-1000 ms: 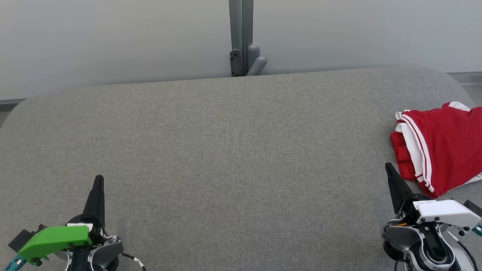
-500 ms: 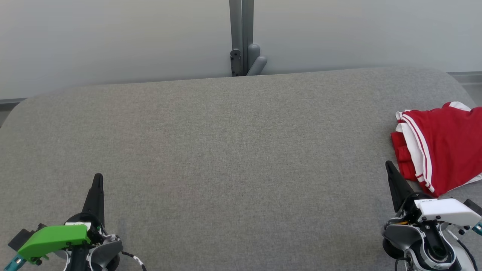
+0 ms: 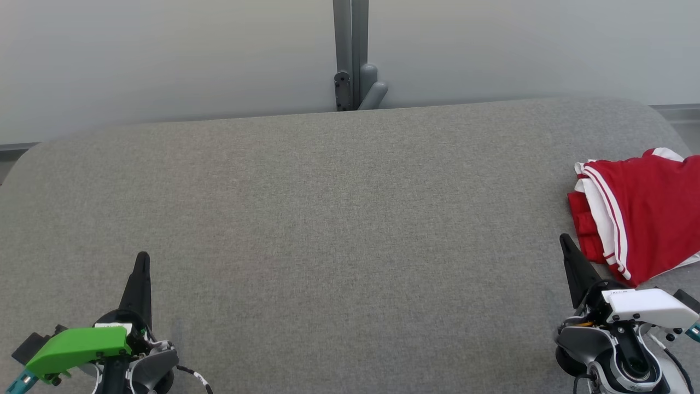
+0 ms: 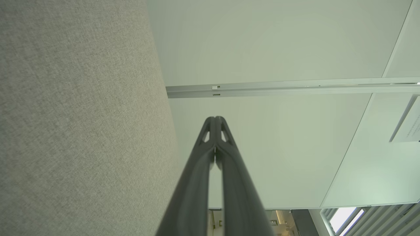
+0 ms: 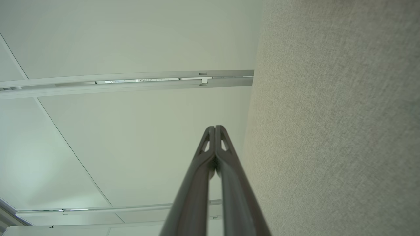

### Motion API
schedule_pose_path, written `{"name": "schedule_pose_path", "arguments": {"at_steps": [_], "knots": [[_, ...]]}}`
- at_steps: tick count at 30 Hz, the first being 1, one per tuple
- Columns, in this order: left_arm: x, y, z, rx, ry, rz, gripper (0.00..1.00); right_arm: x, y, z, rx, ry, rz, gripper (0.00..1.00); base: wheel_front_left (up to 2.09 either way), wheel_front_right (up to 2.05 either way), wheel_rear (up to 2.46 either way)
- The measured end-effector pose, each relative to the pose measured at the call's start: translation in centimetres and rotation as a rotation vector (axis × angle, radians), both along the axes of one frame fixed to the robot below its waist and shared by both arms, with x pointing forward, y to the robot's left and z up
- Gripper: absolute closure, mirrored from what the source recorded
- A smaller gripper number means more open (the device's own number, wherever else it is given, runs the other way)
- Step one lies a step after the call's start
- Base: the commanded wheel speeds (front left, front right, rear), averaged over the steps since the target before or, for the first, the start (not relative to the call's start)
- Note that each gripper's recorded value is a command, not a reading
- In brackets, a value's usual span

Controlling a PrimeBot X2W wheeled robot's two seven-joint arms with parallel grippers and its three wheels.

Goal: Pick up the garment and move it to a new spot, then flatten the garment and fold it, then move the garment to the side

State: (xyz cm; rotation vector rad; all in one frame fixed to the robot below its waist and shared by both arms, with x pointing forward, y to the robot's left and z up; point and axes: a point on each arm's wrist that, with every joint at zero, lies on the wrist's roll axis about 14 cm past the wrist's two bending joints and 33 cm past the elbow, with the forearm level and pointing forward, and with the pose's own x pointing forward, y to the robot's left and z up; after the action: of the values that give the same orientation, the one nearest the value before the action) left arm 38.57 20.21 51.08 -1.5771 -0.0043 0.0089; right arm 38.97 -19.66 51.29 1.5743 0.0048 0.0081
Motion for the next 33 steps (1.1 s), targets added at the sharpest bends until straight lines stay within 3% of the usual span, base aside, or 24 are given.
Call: {"name": "schedule_pose_path", "arguments": {"at_steps": [33], "knots": [[0.01, 0.01, 0.01, 0.0, 0.0, 0.0, 1.0, 0.0, 0.0, 0.0, 0.0, 0.0, 0.0, 1.0, 0.0, 0.0, 0.0]]}}
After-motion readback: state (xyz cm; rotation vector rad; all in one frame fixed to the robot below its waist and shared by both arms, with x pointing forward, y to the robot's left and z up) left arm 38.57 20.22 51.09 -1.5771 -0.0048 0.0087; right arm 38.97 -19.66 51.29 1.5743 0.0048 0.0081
